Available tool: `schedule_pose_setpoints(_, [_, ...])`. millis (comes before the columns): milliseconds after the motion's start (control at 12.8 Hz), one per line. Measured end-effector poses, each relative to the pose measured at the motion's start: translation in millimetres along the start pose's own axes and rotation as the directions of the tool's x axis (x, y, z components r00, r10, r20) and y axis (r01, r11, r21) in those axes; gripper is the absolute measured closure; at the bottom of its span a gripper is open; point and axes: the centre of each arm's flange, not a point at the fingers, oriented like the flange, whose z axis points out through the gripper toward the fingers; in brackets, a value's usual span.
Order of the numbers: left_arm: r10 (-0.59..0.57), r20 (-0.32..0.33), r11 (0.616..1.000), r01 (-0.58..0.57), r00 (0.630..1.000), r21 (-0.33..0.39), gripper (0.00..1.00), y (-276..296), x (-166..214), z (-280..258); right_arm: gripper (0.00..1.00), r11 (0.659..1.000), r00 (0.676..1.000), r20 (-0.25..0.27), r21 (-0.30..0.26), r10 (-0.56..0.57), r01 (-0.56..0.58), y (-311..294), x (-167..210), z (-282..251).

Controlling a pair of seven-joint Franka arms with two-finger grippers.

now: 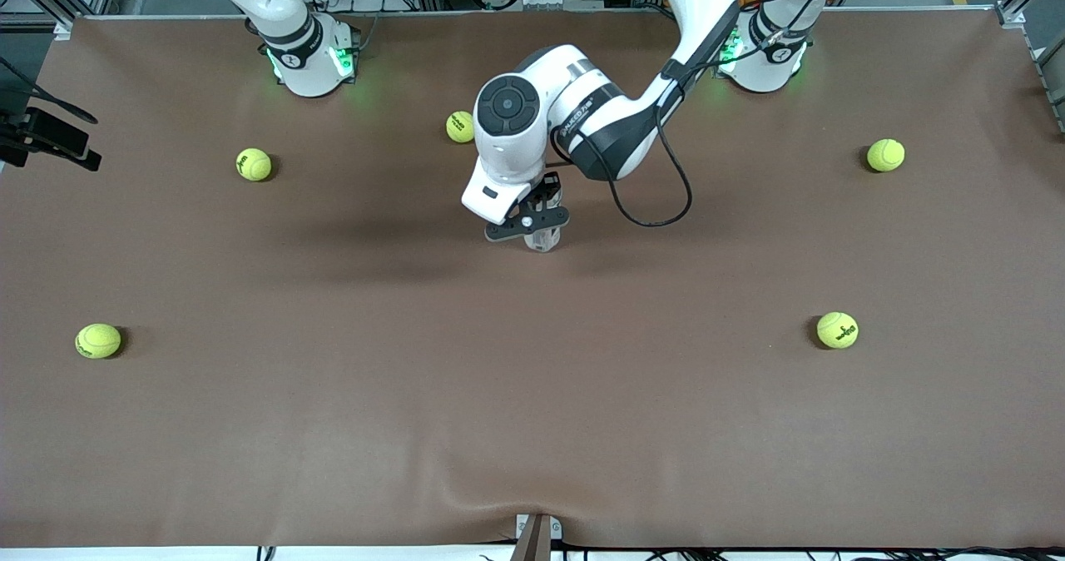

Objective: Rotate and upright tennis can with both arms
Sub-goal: 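Lower the upright can onto the table and open the left gripper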

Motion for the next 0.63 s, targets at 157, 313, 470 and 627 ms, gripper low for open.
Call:
schedule_pose_setpoints(157, [-0.006, 0.0, 1.0, 0.006, 1.0, 0.002, 0.25, -2, -4, -11, 0.0, 1.0, 1.0, 0.001, 0.0, -0.001, 0.001, 0, 1, 1])
schedule_pose_setpoints(313, [-0.009, -0.005, 1.0, 0.009, 1.0, 0.001, 0.11, -6, -6, -28, 0.0, 1.0, 1.0, 0.003, 0.0, 0.0, 0.0, 0, 1, 1])
schedule_pose_setpoints(470, [-0.024, -0.016, 1.0, 0.024, 1.0, -0.013, 0.01, -12, 0, -43, 0.0, 1.0, 1.0, 0.003, 0.0, 0.001, -0.001, 1, 1, 1])
schedule_pose_setpoints(627, [-0.066, -0.034, 0.997, 0.065, 0.997, -0.043, 0.0, -29, 23, -68, 0.0, 1.0, 1.0, 0.003, 0.0, 0.003, -0.003, 1, 1, 1])
